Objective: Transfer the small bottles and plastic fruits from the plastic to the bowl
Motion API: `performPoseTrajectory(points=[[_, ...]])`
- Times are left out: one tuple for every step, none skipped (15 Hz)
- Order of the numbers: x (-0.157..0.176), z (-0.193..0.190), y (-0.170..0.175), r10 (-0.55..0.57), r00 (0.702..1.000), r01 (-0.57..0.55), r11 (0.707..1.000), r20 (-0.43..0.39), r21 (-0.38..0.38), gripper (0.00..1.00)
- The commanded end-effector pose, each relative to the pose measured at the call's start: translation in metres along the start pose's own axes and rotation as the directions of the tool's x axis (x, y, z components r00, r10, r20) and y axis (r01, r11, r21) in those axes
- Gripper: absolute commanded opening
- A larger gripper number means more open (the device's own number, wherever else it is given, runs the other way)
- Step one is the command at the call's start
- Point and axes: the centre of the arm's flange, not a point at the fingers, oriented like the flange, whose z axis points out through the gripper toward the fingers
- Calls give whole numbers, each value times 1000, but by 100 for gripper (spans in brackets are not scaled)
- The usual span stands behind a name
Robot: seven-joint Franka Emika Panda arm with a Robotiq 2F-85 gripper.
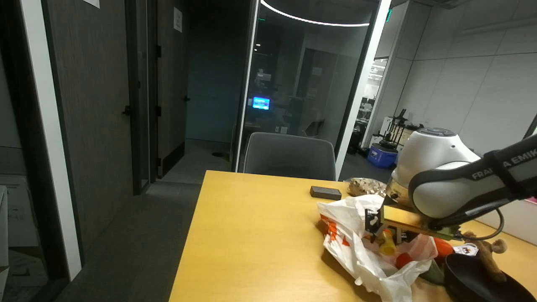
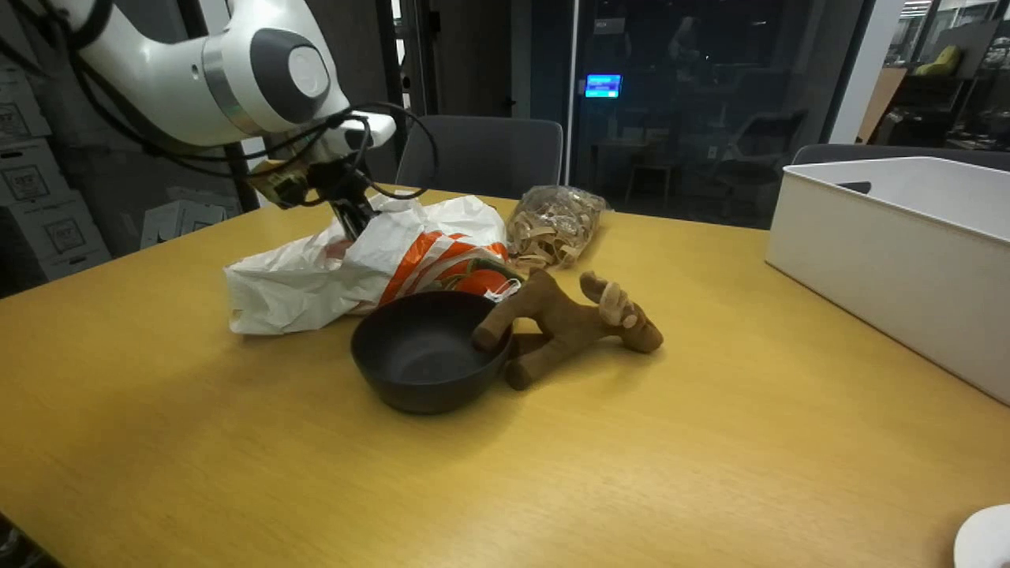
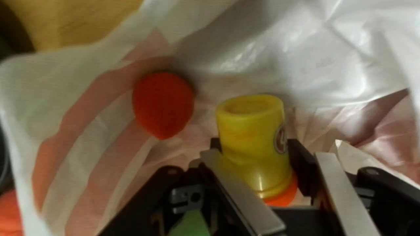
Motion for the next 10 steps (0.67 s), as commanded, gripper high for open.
performPoseTrajectory(points=[[-20,-77,10,-109,986,95,988,124,120,27],[-28,-95,8,-140,976,115,982,167,149,27],[-35,-113,6,-177,962,140,973,206,183,27],[-41,-131,5,-198,949,150,968,246,201,27],[-46,-149,9,-197,943,147,970,268,195,27],[-50,-169,16,-196,938,145,971,286,190,27],[-52,-186,26,-171,941,129,979,292,160,27],[-53,-201,38,-133,949,102,988,287,119,27],[-54,-212,51,-92,956,72,994,279,81,27],[-53,-220,66,-39,961,28,999,272,46,27]])
